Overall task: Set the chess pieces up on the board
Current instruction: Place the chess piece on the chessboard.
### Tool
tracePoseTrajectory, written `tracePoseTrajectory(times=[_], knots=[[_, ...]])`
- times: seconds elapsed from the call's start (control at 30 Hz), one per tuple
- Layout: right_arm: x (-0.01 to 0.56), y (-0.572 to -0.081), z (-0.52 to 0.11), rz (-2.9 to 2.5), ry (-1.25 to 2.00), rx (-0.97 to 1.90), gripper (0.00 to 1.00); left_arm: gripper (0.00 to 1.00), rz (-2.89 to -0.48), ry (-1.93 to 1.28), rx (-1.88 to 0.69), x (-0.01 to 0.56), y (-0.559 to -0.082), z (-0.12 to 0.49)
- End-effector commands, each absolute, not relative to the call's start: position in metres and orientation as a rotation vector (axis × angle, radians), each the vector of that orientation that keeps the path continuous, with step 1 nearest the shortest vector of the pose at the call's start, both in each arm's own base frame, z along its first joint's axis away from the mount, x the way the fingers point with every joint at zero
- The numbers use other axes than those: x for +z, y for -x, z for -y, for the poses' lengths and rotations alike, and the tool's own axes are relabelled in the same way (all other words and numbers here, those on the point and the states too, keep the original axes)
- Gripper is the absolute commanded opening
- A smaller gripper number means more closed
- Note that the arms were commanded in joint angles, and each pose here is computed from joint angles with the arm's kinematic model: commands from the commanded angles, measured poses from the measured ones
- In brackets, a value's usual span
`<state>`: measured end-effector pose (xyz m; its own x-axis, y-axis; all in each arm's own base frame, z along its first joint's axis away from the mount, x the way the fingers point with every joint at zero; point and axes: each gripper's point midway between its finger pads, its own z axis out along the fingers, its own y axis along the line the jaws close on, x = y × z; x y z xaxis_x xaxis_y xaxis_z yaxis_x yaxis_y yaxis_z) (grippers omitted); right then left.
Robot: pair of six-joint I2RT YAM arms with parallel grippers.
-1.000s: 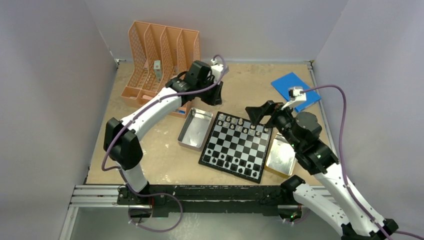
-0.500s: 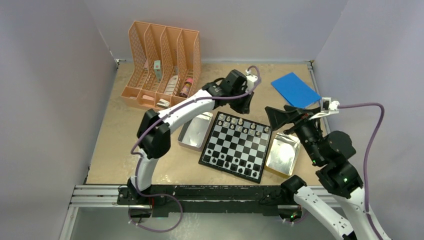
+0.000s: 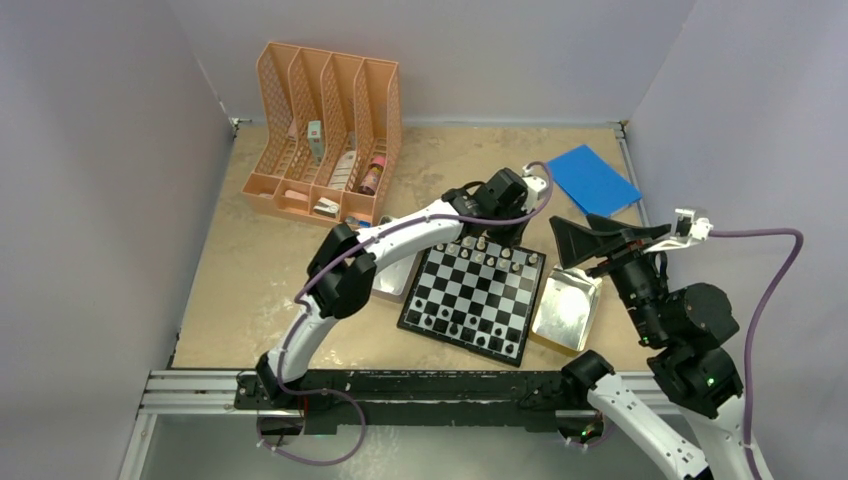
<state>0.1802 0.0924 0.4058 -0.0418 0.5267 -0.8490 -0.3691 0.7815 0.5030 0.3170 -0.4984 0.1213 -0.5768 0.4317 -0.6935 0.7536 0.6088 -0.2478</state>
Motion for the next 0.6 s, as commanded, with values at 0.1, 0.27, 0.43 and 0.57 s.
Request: tracePoseTrajectory(times=[0.1, 0.27, 0.43, 0.57], knots=[[0.424, -0.175, -0.081, -1.377, -0.173, 0.725, 0.99, 0.04, -2.076, -0.932, -0.685, 0.142, -0.337, 0.526], [0.423, -0.171, -0.079, -1.376, -0.176, 0.727, 0.99, 0.04, -2.071, -0.965, -0.674, 0.133, -0.337, 0.532], [0.423, -0.169, -0.078, -1.373, -0.178, 0.729, 0.99, 0.05, -2.062, -1.009, -0.638, 0.121, -0.334, 0.538], [0.424, -0.167, -0.076, -1.366, -0.179, 0.732, 0.99, 0.05, -2.075, -1.013, -0.617, 0.113, -0.333, 0.537]])
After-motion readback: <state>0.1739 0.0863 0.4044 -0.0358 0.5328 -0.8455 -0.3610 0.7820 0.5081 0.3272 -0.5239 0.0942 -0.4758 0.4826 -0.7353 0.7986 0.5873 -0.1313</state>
